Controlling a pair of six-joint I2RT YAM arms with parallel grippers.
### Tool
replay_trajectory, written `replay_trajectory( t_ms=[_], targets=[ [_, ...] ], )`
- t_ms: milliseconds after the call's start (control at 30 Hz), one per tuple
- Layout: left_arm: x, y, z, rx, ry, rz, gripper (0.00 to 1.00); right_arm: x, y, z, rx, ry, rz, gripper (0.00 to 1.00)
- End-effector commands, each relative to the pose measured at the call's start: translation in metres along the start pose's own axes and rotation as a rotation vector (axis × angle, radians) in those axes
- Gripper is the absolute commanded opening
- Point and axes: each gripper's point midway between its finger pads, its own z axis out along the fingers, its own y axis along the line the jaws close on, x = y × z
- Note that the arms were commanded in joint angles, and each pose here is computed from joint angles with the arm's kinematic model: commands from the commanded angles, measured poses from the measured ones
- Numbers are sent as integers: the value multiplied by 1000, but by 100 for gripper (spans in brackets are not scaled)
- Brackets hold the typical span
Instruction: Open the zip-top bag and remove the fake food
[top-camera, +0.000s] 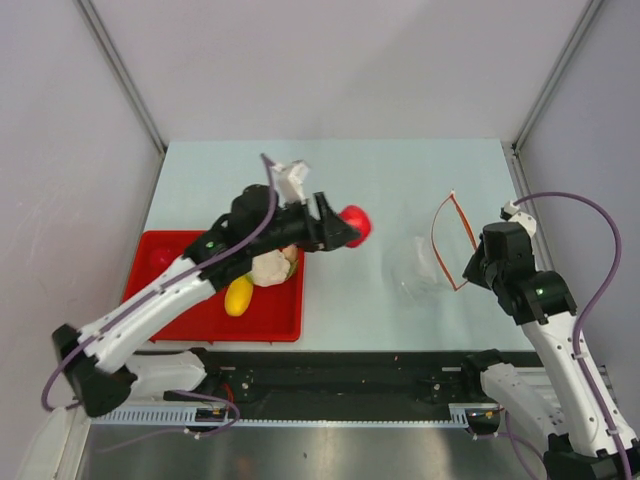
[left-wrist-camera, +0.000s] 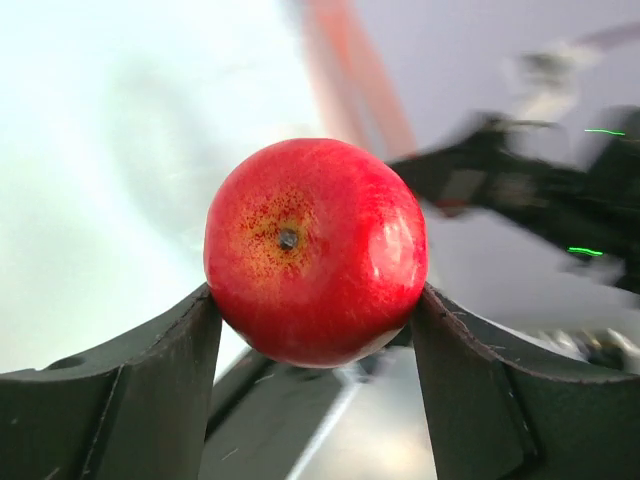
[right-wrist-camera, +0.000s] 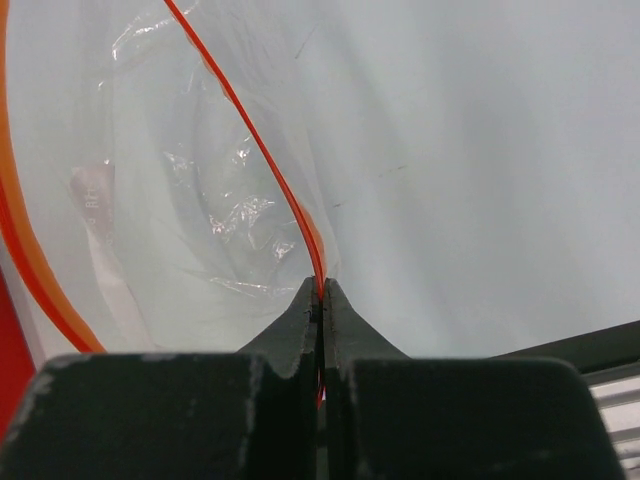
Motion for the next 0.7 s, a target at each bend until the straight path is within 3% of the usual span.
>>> replay_trajectory(
  t_ms=[0,67,233,567,667],
  targets=[
    [32,122,-65,-485,-34,-7,0,-31,2,-3,-5,-104,-9,0],
    [50,156,-87,-619,-49,-53,0,-37,3,-2,-1,-117,-6,0],
    [91,202,-116,-779,-35,-142,0,-51,4,-5,-1,-153,10,0],
    [140,258,-117,-982,110,-163,1,-100,-15,-31,132,-268,-71,0],
    [146,260,-115,-982,142,-166,23,-106,-18,-29,163,-281,-92,0]
  ],
)
